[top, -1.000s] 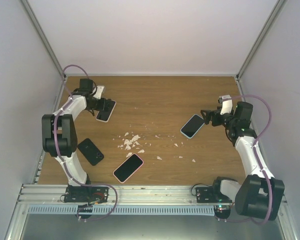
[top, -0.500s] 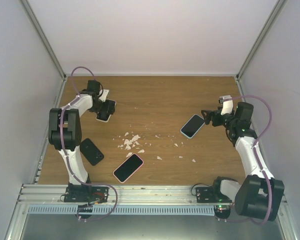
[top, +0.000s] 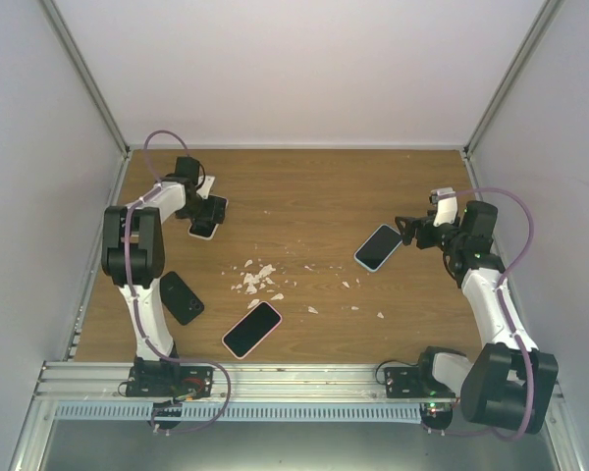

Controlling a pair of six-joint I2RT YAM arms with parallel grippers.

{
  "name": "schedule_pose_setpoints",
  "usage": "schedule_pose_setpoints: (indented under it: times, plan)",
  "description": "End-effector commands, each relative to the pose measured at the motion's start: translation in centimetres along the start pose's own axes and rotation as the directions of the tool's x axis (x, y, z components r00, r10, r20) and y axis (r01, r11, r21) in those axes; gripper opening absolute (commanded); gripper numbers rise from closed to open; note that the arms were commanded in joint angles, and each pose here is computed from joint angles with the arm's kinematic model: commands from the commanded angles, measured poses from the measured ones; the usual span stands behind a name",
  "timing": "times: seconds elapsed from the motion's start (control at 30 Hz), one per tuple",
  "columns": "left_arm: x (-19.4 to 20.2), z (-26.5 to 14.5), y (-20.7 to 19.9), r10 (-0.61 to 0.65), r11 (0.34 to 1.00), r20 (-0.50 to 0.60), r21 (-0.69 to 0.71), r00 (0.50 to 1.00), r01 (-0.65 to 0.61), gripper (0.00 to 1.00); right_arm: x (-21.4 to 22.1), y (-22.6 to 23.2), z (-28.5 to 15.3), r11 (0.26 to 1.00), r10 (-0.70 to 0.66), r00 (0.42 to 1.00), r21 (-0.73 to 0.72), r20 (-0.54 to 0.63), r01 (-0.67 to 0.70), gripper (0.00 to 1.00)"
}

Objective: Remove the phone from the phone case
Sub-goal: Move the phone to the center of the board.

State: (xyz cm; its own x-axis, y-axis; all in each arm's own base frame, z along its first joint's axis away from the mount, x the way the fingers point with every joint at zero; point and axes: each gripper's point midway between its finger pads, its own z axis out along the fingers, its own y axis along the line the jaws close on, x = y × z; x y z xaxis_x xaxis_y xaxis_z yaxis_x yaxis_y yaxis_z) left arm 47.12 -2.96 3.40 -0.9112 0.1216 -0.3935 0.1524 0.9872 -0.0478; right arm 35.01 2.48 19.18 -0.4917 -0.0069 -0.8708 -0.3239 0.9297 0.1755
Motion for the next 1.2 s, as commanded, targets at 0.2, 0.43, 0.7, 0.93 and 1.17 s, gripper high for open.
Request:
schedule_pose_setpoints:
  times: [0.2, 0.43, 0.7, 0.93, 1.17]
  plan:
    - [-0.8, 1.0, -0.3, 0.009, 1.000, -0.012, 0.002, 1.000, -0.009, 0.91, -0.4, 0.0, -0.4, 1.000, -0.012, 1.000, 0.003, 0.026, 0.012, 1.00]
    - [-0.9, 1.6, -1.4, 0.047, 0.998, -0.030, 0.033, 0.998, -0.046, 0.87, -0.4, 0.1, -0.4, 1.000, -0.018, 0.999, -0.005, 0.028, 0.018, 1.00]
    - [-1.0, 1.5, -5.8, 0.182, 0.976, -0.024, 0.127, 0.983, -0.178, 0.82, -0.3, 0.2, -0.5, 1.000, -0.023, 0.999, -0.012, 0.028, 0.023, 1.00]
    - [0.2, 0.5, -12.1, 0.419, 0.891, 0.010, 0.190, 0.908, -0.413, 0.82, -0.3, 0.4, -0.6, 0.999, -0.027, 0.999, -0.024, 0.032, 0.027, 1.00]
    - [3.3, -0.9, -19.6, 0.639, 0.719, 0.071, 0.299, 0.766, -0.627, 0.81, -0.4, 0.6, -0.7, 0.999, -0.033, 0.999, -0.037, 0.035, 0.034, 1.00]
